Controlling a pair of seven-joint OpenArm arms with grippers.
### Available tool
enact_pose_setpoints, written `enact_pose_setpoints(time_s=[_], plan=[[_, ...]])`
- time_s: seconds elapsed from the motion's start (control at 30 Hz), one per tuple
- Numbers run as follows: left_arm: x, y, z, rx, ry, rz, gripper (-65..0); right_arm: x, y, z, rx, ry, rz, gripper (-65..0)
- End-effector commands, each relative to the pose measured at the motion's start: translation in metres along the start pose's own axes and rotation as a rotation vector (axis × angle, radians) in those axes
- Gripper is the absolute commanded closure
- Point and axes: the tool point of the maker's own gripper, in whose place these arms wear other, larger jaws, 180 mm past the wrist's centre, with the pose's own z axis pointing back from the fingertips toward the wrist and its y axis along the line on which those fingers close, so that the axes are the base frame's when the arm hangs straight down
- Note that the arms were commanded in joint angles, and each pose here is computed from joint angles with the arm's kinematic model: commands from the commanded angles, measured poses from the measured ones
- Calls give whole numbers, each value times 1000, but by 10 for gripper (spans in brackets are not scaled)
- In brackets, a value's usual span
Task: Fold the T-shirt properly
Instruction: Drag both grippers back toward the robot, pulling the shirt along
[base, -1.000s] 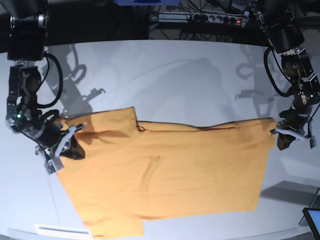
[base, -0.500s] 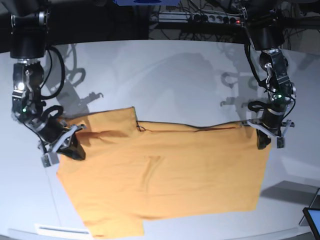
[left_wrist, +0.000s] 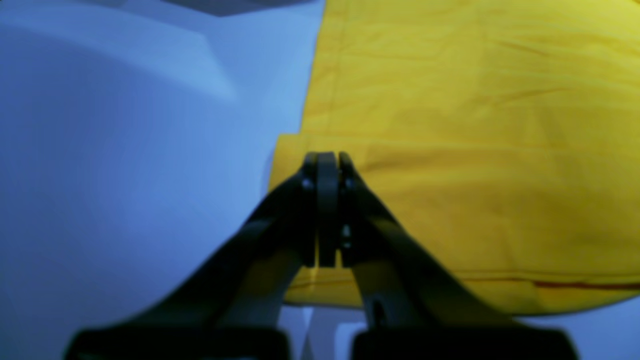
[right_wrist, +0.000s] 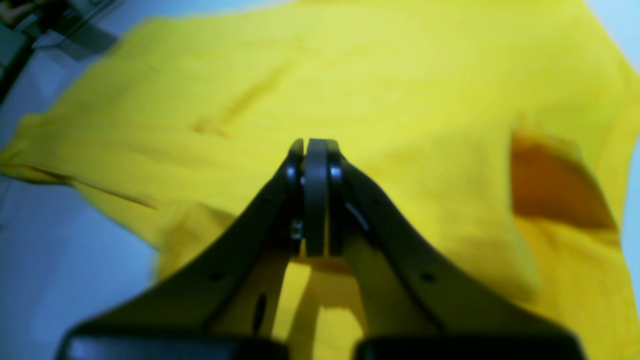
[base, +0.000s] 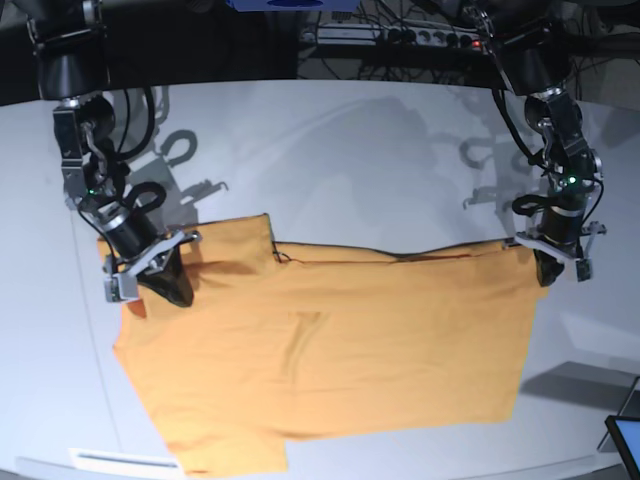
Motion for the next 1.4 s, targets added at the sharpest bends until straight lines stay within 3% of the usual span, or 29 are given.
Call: enact_pose_setpoints(time_s=[0.0,0.17,0.3,0.43,0.7,0.87,1.37], plan=[[21,0,-3,-7,-76,-6,0,25,-6,-7,-2,-66,13,-3],[17,-3,-8,-25,-105,-9,0,11,-18,-12,-24,-40,-5,-3],[11,-5,-11,-39,-82,-26,0,6,-28,-12,-48,-32,-16,-3],[-10,-2,-13,-36,-29,-8,0,-17,-40,-9,-78,40,-40,-3],[-46,9,-16,-17,67,23,0,-38,-40,-2,-87,94,-57,-3],[-47,13,-15,-13,72,18,0,-45,-40,1,-88,116,-61,-3],[-70,16,25,-28,112,-76,0,-101,-29,38,-103,214,-111,-3]])
